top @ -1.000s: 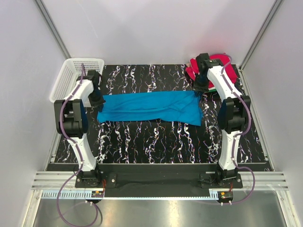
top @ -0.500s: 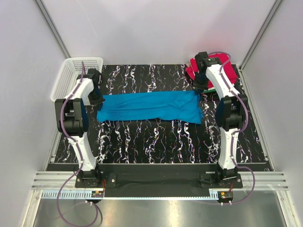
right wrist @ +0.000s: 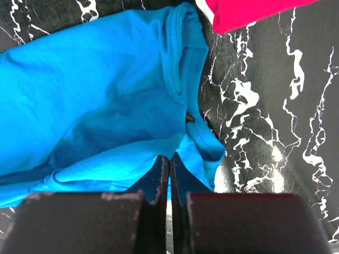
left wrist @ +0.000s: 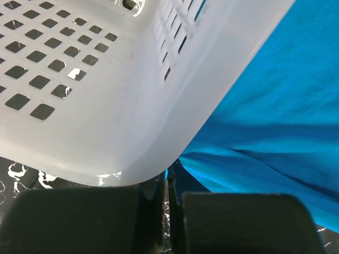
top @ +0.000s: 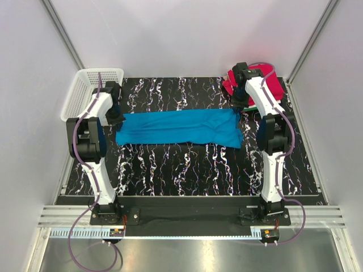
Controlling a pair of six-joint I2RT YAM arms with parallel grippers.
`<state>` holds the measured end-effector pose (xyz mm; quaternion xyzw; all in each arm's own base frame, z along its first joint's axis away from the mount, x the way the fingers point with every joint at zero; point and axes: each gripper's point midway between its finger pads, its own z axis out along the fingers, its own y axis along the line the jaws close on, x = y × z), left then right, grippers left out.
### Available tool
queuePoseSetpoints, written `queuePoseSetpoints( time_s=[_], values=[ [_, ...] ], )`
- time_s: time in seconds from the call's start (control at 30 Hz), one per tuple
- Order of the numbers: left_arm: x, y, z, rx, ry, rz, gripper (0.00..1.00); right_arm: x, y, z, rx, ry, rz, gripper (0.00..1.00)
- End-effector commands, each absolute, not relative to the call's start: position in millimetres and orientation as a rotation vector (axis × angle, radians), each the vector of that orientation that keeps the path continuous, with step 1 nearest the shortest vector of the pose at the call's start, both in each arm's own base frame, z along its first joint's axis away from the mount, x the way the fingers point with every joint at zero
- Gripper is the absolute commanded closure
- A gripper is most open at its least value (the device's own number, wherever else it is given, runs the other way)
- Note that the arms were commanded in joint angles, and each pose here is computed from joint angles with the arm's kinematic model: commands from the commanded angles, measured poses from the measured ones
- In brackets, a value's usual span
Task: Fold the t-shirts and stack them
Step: Fold the tshirt
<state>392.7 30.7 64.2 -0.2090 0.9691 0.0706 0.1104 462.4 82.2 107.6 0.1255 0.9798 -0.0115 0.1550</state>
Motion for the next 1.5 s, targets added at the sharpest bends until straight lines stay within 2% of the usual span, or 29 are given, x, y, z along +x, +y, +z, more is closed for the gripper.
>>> queuePoseSetpoints(
  time_s=[0.0,1.43,1.47],
  values=[
    [413,42,78,-0.619,2.759,0.263,1.00,476,73,118,0.363,2.747,-0.081,1.00],
    [424,43,66,-0.603,2.771,0.325,1.00,497,69,91,0.371,2.750,-0.149,1.00],
    [425,42,66,-0.601,2.769,0.324,1.00,497,69,89,0.367,2.757,-0.150,0.95]
  ],
)
